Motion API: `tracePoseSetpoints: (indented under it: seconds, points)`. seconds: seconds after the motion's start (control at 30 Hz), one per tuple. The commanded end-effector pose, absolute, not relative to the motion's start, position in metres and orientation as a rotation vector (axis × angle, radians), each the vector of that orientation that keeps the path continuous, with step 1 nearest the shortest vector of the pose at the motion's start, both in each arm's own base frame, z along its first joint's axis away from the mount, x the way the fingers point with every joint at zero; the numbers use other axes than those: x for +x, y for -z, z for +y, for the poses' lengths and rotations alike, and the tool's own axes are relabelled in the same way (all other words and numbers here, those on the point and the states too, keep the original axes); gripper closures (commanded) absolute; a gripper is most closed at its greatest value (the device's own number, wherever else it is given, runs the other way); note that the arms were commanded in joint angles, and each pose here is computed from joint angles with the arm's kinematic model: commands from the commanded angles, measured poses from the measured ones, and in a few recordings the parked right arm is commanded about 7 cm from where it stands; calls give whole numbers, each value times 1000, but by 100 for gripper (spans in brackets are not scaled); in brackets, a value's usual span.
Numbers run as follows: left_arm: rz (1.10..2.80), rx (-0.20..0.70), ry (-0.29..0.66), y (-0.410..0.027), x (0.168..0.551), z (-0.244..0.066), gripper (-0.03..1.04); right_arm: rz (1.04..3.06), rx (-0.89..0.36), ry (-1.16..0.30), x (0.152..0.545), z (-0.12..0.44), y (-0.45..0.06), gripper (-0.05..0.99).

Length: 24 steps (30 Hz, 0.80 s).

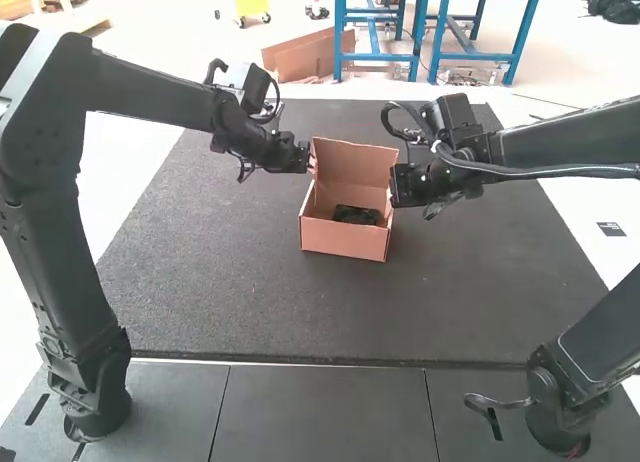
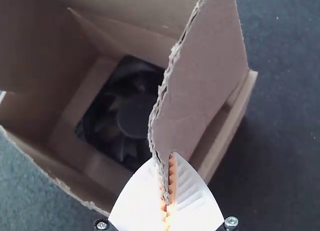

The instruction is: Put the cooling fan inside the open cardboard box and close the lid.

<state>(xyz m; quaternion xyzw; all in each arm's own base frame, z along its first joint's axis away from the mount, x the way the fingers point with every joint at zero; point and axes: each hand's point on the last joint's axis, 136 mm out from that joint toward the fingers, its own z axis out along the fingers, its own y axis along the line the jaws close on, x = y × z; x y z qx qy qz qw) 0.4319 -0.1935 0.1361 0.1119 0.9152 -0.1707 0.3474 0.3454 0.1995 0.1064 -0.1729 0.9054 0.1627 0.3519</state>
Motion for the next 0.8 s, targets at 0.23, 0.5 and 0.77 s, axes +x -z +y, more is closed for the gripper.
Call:
tracePoseSetpoints:
  seconds: [0.23, 0.5, 0.77]
  points:
    - [2438, 329, 364, -137, 403, -178, 4, 2412, -590, -427, 313, 209, -86, 94]
    - [2286, 239, 141, -191, 431, -124, 4, 2408, -472, -501, 328, 210, -131, 1]
    - [2149, 207, 125, -242, 468, -132, 4, 2221, -340, -391, 347, 166, -207, 1]
